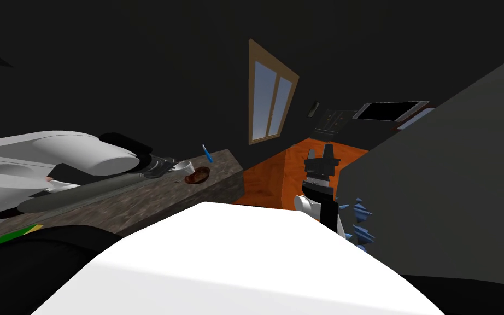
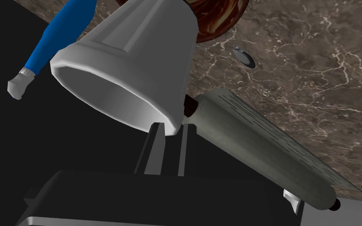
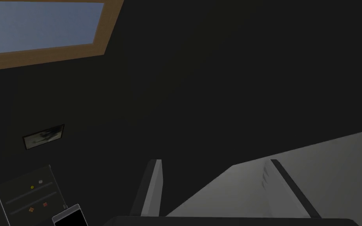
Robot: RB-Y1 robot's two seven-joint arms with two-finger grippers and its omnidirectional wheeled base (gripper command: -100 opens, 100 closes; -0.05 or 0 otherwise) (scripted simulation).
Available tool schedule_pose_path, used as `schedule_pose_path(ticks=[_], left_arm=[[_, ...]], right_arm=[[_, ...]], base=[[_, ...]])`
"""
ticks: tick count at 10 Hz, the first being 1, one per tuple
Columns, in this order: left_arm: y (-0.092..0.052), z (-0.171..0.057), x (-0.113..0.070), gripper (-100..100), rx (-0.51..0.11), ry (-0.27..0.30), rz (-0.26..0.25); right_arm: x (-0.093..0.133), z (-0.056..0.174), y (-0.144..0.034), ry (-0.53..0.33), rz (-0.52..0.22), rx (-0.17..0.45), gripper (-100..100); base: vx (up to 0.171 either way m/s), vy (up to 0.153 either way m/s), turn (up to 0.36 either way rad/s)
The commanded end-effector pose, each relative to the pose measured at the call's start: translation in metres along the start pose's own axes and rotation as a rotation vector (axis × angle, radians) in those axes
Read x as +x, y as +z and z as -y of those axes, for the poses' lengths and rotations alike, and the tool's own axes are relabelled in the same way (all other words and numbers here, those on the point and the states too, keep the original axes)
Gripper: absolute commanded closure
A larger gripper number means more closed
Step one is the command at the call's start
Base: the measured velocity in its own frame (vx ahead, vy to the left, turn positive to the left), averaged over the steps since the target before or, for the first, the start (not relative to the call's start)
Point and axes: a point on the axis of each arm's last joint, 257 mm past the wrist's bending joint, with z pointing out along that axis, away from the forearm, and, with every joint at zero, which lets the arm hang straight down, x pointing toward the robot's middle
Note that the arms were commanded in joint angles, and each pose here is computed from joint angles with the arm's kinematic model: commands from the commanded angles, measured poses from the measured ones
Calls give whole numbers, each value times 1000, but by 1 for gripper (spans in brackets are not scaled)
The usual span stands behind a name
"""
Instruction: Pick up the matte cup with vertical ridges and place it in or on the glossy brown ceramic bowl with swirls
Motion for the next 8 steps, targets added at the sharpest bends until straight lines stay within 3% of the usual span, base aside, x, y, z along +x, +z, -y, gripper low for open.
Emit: schedule_pose_path(ticks=[1, 8], left_arm=[[-5, -6, 1, 100, -30, -22, -8], [-21, -30, 4, 100, -132, -104, -26]], right_arm=[[0, 0, 0, 0, 0, 0, 0], [0, 0, 0, 0, 0, 0, 0]], base=[[112, -23, 41], [108, -29, 34]])
